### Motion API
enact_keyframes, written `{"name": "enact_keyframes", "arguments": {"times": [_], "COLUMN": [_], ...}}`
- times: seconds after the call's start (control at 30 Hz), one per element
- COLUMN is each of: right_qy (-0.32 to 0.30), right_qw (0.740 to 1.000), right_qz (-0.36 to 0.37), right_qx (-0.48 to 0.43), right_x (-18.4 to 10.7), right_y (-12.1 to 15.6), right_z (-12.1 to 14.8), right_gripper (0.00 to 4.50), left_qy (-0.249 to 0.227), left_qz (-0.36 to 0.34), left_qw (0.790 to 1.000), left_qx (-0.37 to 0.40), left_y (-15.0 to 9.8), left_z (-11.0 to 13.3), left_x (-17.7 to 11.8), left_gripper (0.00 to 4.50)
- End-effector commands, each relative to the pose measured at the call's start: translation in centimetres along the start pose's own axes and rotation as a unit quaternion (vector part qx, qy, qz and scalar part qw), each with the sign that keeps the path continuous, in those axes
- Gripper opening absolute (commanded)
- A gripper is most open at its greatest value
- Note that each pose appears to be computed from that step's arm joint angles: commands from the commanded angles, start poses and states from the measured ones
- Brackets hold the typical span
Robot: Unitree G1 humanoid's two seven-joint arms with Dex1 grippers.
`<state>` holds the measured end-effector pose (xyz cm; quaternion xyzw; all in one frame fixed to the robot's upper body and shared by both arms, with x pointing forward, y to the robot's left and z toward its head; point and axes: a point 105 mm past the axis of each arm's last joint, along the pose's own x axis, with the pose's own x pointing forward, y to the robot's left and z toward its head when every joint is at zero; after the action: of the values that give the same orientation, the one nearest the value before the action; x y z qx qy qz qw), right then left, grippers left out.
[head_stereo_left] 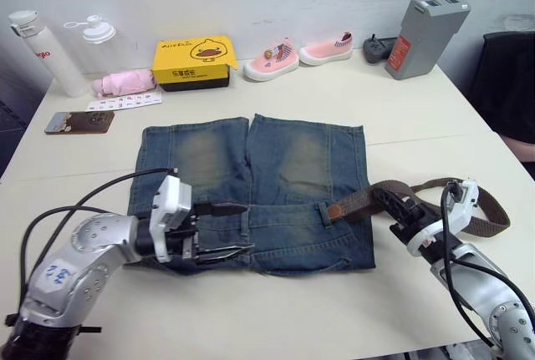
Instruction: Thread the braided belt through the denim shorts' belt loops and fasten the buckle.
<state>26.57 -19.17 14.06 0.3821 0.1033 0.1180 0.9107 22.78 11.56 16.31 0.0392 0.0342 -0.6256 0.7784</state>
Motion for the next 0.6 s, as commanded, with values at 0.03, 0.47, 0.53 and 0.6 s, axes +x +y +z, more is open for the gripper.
{"name": "enact_keyframes", "arguments": {"times": [0.03,0.47,0.53,0.6], "right_qy": [0.005,0.019,0.042,0.073], "right_qw": [1.0,0.995,0.995,0.994], "right_qz": [0.001,-0.001,-0.006,-0.004], "right_qx": [-0.029,-0.093,-0.087,-0.083], "right_x": [0.0,0.6,1.0,1.5], "right_y": [0.2,0.9,0.9,1.3], "right_z": [-0.5,-2.3,-3.8,-5.7], "right_gripper": [0.0,0.0,0.0,0.0], "left_qy": [-0.001,-0.007,0.0,0.009], "left_qz": [0.002,0.01,0.002,-0.011], "left_qw": [1.0,0.999,0.999,0.997], "left_qx": [0.015,0.035,0.05,0.073], "left_y": [0.5,1.6,1.8,1.9], "left_z": [0.5,1.2,1.2,0.9], "left_x": [1.1,1.9,2.3,2.9], "left_gripper": [3.82,3.82,3.82,3.82]}}
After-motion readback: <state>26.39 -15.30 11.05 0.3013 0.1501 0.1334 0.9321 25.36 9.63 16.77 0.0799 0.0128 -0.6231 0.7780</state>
